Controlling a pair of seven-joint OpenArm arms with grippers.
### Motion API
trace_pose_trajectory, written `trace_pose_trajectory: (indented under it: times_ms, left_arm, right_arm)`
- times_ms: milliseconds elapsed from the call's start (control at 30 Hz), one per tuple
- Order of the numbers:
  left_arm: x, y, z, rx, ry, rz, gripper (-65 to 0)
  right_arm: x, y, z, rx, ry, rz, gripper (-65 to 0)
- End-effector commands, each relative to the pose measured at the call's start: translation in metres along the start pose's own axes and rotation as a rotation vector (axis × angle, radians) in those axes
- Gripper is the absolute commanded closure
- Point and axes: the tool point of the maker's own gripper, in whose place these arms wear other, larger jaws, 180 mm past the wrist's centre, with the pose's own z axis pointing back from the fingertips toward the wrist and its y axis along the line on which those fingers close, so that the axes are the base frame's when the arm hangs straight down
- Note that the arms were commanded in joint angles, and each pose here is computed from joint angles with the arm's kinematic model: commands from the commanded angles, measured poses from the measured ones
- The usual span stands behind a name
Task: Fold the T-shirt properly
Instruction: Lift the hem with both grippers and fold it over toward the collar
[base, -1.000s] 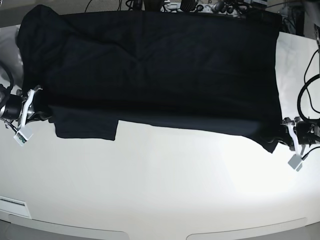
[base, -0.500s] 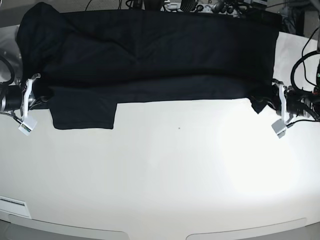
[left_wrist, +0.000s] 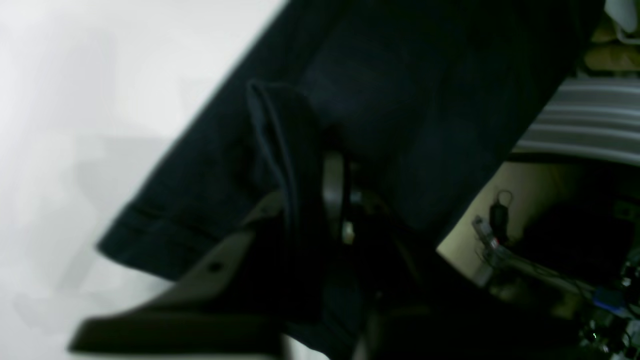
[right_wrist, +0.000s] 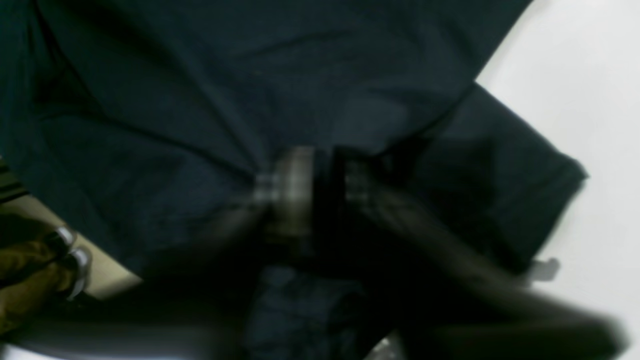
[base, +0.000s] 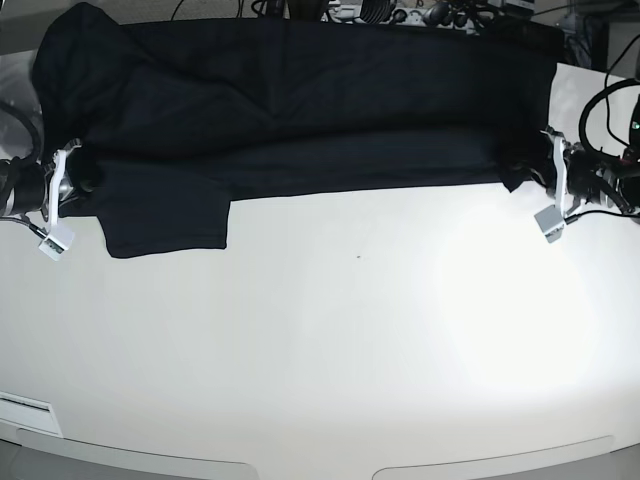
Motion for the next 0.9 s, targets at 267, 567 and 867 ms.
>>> trace_pose_trajectory:
  times_ms: [267,567,867]
  left_arm:
    - [-0.01,0.006,0.002,0.043,0.01,-0.003,-34.7]
    - [-0.007,0.006,0.002,0.042,-0.006,-0.003,-34.7]
    - [-0.008,0.007,0.002,0.048,-0.001,-0.004,-34.7]
  right_arm:
    - [0.071,0.013,0.036,0.015,-0.259,0.111,-34.9]
    - [0.076,-0.059,-0.014,-0.366,-0.37,-0.103,-34.9]
    - [0.047,-0.072,-0.07,-0.248,-0.353,-0.313,-34.7]
